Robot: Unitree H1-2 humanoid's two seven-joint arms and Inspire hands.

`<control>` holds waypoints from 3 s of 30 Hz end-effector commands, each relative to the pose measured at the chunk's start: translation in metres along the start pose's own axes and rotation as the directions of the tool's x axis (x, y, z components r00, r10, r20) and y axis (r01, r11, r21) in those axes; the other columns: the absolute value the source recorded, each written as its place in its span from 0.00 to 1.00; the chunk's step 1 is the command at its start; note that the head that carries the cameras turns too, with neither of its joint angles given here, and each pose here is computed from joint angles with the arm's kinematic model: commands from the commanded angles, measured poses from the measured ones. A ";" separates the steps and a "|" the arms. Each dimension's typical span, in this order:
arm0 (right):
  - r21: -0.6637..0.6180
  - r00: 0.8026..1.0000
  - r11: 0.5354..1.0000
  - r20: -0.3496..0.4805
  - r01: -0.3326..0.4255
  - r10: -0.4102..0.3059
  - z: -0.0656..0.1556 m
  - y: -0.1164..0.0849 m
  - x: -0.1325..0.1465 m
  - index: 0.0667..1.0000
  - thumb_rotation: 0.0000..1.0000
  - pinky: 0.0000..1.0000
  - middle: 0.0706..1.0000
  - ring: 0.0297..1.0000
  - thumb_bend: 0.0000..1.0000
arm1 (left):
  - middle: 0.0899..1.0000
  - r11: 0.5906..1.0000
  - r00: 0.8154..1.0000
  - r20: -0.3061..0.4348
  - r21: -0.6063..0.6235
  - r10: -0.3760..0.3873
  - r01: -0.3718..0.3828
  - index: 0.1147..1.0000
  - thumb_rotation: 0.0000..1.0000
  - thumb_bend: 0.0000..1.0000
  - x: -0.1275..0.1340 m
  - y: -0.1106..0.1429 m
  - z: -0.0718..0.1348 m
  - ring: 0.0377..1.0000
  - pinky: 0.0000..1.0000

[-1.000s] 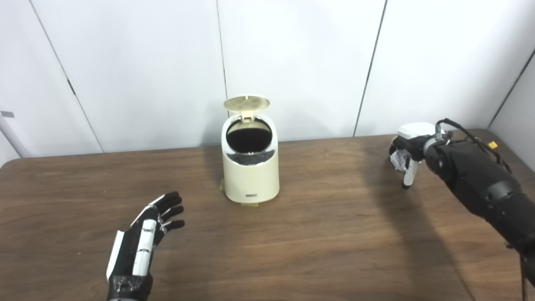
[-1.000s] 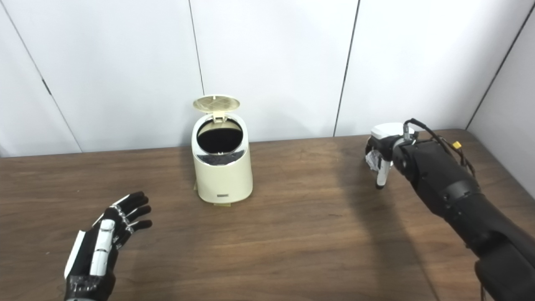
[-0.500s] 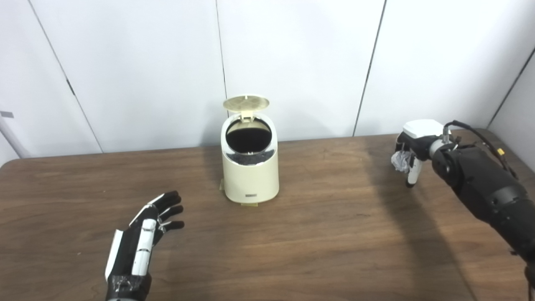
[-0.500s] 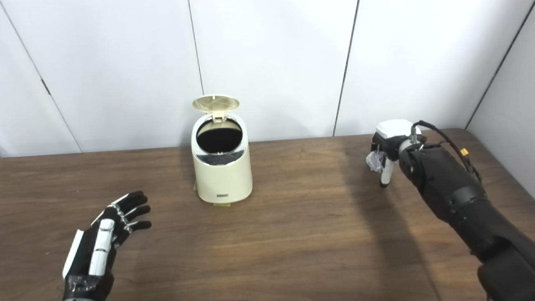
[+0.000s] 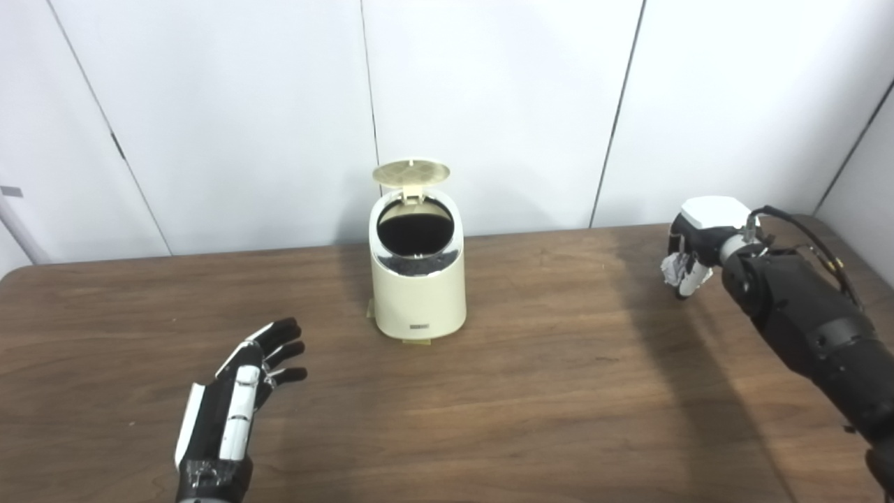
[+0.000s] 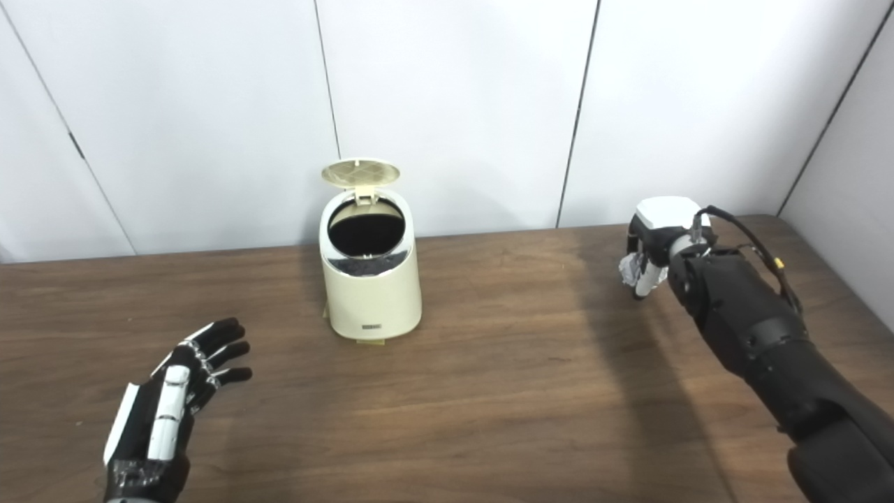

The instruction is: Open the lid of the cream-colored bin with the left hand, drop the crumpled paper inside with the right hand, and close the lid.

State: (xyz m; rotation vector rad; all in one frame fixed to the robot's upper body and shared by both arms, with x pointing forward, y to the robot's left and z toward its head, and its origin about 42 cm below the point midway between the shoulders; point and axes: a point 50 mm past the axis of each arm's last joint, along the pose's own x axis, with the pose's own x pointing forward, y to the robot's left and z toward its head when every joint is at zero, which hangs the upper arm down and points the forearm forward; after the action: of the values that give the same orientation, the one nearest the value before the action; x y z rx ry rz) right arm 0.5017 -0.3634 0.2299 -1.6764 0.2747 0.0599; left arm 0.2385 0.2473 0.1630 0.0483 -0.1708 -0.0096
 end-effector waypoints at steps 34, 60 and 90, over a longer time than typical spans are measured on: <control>0.420 0.500 0.673 0.457 0.608 -0.736 0.109 -0.140 -0.174 0.45 0.00 0.30 0.51 0.39 0.51 | 0.76 0.999 0.999 0.029 -0.030 0.038 -0.037 0.74 0.83 0.34 -0.009 -0.009 -0.008 0.77 0.70; 0.193 0.340 0.682 0.753 0.706 -0.564 0.217 -0.139 -0.146 0.42 0.00 0.33 0.54 0.45 0.49 | 0.75 1.000 0.998 0.053 -0.011 0.016 -0.016 0.73 0.80 0.32 -0.007 -0.023 -0.018 0.76 0.69; 0.097 0.397 0.667 0.737 0.739 -0.547 0.251 -0.129 -0.095 0.44 0.00 0.31 0.56 0.45 0.49 | 0.79 1.000 1.000 0.015 0.001 -0.005 0.005 0.77 0.82 0.29 -0.006 -0.027 -0.026 0.79 0.72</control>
State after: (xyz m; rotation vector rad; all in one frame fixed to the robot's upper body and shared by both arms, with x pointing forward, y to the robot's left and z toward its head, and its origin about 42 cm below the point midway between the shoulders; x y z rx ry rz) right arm 0.4617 -0.0923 0.3113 -1.7654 -1.0244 0.2655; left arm 0.2457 0.2244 0.1366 0.0584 -0.1665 -0.0190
